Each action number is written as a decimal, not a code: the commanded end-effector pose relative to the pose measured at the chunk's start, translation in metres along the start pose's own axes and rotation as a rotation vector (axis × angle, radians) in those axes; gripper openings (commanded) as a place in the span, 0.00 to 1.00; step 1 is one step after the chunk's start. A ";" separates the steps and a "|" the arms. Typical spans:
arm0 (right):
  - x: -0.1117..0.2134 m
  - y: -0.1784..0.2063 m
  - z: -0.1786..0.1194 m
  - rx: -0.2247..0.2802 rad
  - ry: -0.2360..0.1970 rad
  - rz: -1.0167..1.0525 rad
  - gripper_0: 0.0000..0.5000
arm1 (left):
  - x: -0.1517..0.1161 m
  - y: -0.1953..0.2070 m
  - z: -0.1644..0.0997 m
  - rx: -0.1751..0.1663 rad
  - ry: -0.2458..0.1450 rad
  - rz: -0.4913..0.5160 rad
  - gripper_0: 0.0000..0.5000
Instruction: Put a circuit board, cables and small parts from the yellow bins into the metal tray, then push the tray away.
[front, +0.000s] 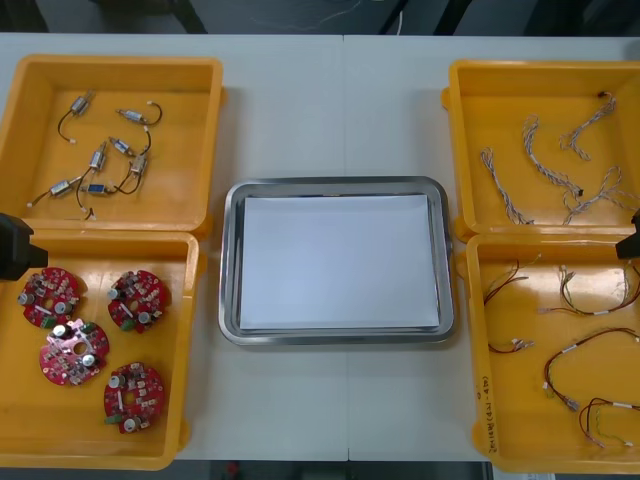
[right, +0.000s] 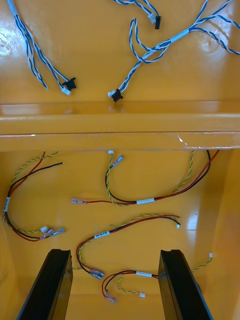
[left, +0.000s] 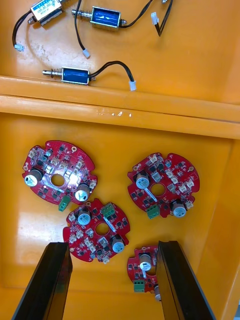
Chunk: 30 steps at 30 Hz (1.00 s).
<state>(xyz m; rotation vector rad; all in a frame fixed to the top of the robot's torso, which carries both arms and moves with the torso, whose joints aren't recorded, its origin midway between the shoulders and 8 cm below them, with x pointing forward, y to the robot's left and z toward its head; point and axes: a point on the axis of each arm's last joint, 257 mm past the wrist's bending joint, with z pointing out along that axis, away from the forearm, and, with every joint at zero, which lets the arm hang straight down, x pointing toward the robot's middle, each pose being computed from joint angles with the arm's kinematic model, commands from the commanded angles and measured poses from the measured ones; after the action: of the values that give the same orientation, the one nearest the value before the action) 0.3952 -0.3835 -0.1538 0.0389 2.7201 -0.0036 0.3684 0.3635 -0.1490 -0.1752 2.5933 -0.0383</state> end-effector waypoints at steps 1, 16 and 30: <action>-0.025 -0.016 -0.032 0.044 -0.088 0.017 1.00 | 0.000 0.012 -0.006 -0.029 -0.003 0.079 1.00; -0.016 -0.019 -0.025 0.062 -0.079 0.054 1.00 | 0.009 0.022 -0.006 -0.040 0.051 0.234 1.00; 0.017 -0.014 -0.018 0.105 -0.088 0.177 1.00 | 0.043 0.032 -0.002 -0.049 0.185 0.364 1.00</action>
<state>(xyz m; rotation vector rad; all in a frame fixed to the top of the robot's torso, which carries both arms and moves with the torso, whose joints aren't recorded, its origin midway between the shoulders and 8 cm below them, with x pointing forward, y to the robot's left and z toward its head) 0.3823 -0.3884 -0.1465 0.2156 2.6437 -0.0785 0.3416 0.3769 -0.1636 0.1966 2.7119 0.0579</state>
